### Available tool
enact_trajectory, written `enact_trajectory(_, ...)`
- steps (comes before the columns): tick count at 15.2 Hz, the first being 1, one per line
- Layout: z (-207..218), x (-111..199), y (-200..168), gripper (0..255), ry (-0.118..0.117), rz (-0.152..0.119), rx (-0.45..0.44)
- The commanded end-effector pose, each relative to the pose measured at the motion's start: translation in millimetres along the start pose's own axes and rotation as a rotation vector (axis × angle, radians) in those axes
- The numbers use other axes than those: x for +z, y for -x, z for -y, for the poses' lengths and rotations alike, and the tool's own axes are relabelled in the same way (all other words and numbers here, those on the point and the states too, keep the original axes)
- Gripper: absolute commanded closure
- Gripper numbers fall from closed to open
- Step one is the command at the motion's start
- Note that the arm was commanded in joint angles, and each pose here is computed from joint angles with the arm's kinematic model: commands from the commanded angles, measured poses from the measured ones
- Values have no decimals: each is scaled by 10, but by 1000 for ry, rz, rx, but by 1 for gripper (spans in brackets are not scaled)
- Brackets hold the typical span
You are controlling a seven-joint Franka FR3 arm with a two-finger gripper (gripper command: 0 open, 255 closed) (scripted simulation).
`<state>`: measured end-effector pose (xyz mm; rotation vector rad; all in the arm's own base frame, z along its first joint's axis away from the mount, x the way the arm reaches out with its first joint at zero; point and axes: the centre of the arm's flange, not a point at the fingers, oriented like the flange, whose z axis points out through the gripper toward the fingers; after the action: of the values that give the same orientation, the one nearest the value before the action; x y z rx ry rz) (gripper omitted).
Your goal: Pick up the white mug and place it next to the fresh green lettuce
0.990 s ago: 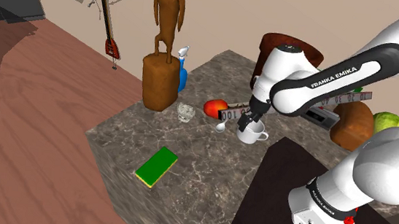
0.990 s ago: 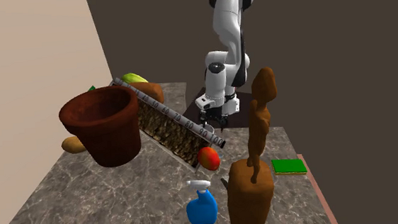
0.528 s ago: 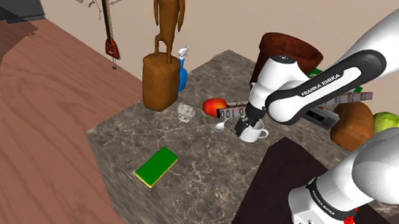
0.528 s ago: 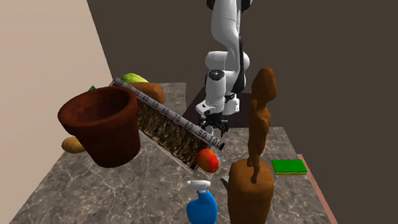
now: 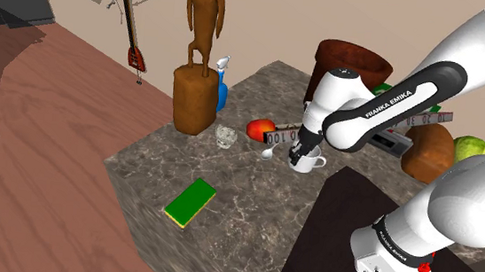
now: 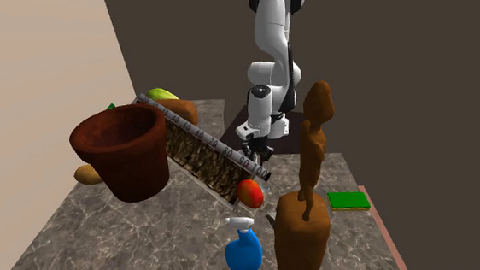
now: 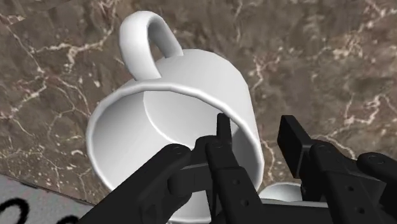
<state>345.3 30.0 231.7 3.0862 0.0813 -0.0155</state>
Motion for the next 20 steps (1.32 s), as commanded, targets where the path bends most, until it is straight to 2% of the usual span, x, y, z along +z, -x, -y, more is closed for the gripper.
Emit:
enact_trajectory(1,0,1,0,255,0,0,0)
enact_trajectory(8,1,1,0,255,0,0,0)
enact_trajectory(20,-33,-632,8,255,0,0,0)
